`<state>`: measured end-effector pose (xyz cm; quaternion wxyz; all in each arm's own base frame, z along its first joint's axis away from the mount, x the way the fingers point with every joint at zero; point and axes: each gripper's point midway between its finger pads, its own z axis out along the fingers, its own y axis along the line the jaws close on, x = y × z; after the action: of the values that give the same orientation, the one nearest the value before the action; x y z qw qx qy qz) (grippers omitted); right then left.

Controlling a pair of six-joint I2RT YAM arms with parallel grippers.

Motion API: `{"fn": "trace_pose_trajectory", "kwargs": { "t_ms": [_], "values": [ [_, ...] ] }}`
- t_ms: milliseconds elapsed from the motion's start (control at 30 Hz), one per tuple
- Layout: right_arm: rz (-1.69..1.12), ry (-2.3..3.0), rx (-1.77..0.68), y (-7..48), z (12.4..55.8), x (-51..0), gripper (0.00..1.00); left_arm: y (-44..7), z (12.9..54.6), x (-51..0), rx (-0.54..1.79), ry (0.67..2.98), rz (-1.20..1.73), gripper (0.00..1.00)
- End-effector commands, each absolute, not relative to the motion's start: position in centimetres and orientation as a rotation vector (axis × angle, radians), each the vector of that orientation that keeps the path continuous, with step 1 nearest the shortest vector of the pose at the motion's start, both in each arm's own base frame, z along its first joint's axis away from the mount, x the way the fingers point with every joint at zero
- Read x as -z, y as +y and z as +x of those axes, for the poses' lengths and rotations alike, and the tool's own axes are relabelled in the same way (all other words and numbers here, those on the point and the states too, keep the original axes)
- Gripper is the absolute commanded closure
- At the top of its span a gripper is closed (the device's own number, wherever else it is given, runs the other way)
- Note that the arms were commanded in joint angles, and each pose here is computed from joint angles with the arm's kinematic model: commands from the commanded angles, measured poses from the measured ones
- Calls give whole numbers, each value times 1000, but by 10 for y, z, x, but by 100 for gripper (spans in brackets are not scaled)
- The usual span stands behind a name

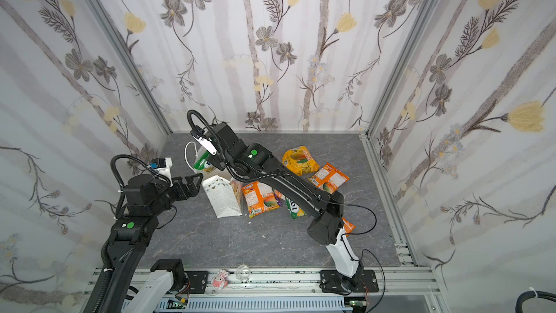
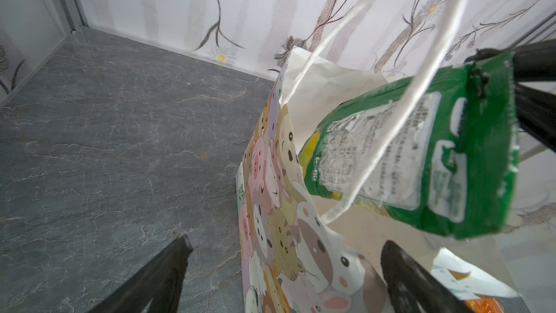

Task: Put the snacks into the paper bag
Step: 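Lower the green candy bag into the paper bag and open the right gripper, then withdraw the right gripper from the paper bag back toward the snack pile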

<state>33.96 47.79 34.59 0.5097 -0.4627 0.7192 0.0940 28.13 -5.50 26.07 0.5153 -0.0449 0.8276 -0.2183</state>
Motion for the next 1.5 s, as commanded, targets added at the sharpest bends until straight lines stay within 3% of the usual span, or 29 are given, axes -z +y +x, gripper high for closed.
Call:
{"fn": "trace_pose_trajectory", "kwargs": {
  "t_ms": [0, 700, 1167, 1467],
  "values": [
    [-1091, 1686, -252, 487, 344, -355, 100, -57, 282, -263, 535, 1974, -97, 0],
    [-1038, 1752, -315, 493, 365, -330, 100, -60, 284, -259, 549, 1993, -88, 0],
    [-1011, 1776, -318, 491, 363, -330, 78, -59, 284, -258, 546, 2001, -89, 0],
    [-1004, 1744, -371, 492, 348, -352, 77, -59, 284, -259, 542, 1995, -90, 0]
  ]
}}
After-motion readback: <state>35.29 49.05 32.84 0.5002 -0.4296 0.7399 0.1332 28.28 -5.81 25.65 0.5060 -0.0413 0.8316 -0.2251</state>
